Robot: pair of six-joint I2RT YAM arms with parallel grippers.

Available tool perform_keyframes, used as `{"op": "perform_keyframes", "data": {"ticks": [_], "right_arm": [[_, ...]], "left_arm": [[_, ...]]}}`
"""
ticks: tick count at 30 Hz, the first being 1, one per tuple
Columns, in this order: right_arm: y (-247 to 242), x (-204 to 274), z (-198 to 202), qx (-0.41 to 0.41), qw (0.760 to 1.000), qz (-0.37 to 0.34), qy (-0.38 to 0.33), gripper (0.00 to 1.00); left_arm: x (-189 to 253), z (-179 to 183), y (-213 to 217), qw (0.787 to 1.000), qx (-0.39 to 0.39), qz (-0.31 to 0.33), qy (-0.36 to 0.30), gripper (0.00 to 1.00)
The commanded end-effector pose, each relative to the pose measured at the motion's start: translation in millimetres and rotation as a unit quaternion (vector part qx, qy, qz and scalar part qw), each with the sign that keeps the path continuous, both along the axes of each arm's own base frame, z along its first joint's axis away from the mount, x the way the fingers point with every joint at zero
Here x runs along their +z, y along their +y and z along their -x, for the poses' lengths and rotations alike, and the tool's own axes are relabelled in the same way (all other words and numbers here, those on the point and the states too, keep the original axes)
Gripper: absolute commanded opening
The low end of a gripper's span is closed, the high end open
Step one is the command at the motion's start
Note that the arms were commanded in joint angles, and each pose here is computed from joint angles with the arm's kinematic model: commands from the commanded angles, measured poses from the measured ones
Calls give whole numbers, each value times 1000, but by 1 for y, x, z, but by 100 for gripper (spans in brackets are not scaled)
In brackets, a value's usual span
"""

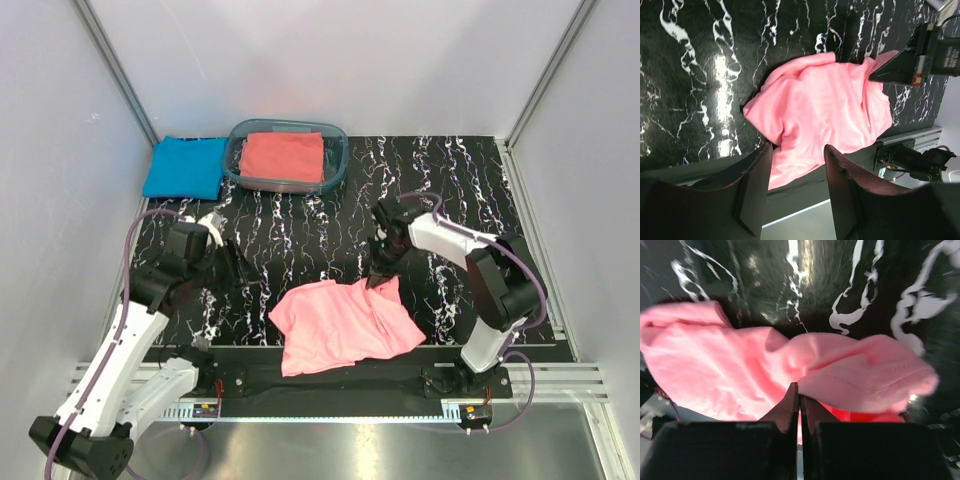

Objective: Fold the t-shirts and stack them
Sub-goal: Flatten the tshirt out

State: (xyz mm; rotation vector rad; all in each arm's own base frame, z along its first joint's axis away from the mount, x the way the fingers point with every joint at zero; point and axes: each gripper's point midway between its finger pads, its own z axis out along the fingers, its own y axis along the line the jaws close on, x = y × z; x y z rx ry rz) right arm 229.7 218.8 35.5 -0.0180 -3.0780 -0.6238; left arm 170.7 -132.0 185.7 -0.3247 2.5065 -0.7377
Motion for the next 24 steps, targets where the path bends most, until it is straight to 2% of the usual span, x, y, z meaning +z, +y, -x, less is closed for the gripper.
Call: {"op": "perform_keyframes", "data": {"ticks": [1, 2, 4, 5, 6, 7, 8, 10, 11, 12, 13, 14, 15, 17, 19, 22, 23, 24], "right_arm": [[-9, 67, -47, -17, 993, 34, -112, 0], [-28, 109, -67, -52, 982, 64, -168, 0], [-72, 156, -94, -128, 966, 80, -208, 0], [-98, 202, -105, -172, 947, 93, -256, 0], [-118, 227, -111, -200, 932, 104, -284, 0], [-150, 253, -117, -244, 910, 126, -311, 0], [-174, 309, -117, -281, 874, 137, -372, 0], [-203, 360, -115, -326, 835, 142, -421, 0], [-207, 416, -106, -334, 802, 119, -480, 0], [-206, 439, -103, -333, 790, 104, -504, 0], [-199, 453, -109, -325, 788, 83, -516, 0], [-200, 496, -91, -329, 755, 54, -564, 0], [-198, 508, -88, -327, 746, 41, -578, 0], [-181, 524, -88, -298, 742, -6, -600, 0], [-162, 519, -93, -271, 757, -44, -594, 0], [-131, 496, -100, -232, 788, -108, -560, 0], [-112, 476, -110, -214, 812, -139, -526, 0], [-98, 465, -112, -200, 825, -155, -505, 0]], "left_arm": [[35, -18, -10, 998, -29, 14, -59, 51], [35, -19, -11, 998, -30, 13, -56, 51], [38, -22, -12, 998, -33, 15, -61, 50], [40, -23, -13, 997, -35, 16, -62, 50], [40, -22, -14, 997, -40, 17, -61, 50], [43, -22, -15, 997, -42, 18, -63, 50], [45, -22, -16, 997, -46, 19, -63, 50], [50, -21, -16, 996, -54, 18, -64, 50], [55, -21, -16, 996, -57, 18, -71, 50], [57, -21, -14, 995, -58, 11, -77, 50], [59, -21, -13, 995, -58, 9, -83, 50], [62, -21, -12, 994, -59, 8, -88, 50], [62, -20, -11, 994, -61, 3, -90, 50], [63, -18, -10, 994, -62, 0, -92, 50], [64, -15, -6, 993, -61, -6, -98, 50], [66, -13, 0, 992, -56, -18, -111, 51], [66, -13, 2, 992, -53, -22, -113, 51], [67, -13, 5, 992, -50, -28, -114, 52]]}}
